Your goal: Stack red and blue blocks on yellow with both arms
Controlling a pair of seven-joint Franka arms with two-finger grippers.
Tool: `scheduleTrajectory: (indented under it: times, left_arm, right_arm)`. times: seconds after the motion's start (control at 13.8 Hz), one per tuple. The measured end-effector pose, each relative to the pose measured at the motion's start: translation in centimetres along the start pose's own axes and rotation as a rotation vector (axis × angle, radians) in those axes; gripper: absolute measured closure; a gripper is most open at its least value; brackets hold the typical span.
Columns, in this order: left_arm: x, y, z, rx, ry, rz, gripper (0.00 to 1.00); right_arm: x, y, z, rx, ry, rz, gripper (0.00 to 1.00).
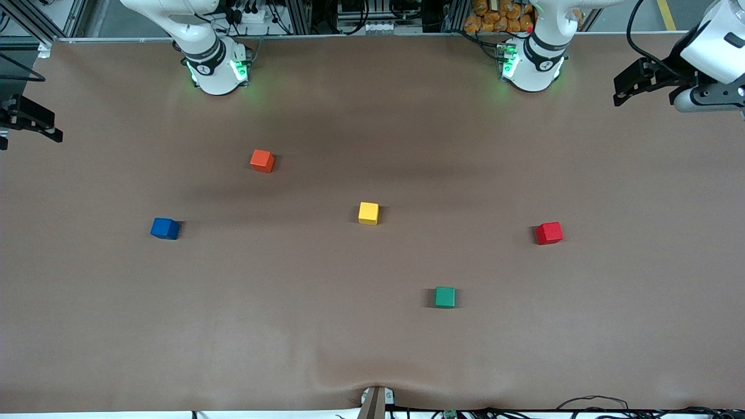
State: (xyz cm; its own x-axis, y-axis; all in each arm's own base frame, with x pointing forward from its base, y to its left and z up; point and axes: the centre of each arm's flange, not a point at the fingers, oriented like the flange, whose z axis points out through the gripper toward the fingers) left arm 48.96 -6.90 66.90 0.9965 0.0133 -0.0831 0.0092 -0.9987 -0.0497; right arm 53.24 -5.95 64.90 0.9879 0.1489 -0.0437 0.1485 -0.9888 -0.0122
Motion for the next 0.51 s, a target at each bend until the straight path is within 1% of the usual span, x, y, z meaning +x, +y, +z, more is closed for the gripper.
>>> scheduleTrajectory:
  times: [0.51]
  left_arm:
    - [0.13,0.02,0.16,0.000,-0.004,0.000,0.00]
  right_arm:
    - [-0.01,0.00,0.01,0.000,-0.001,0.000,0.00]
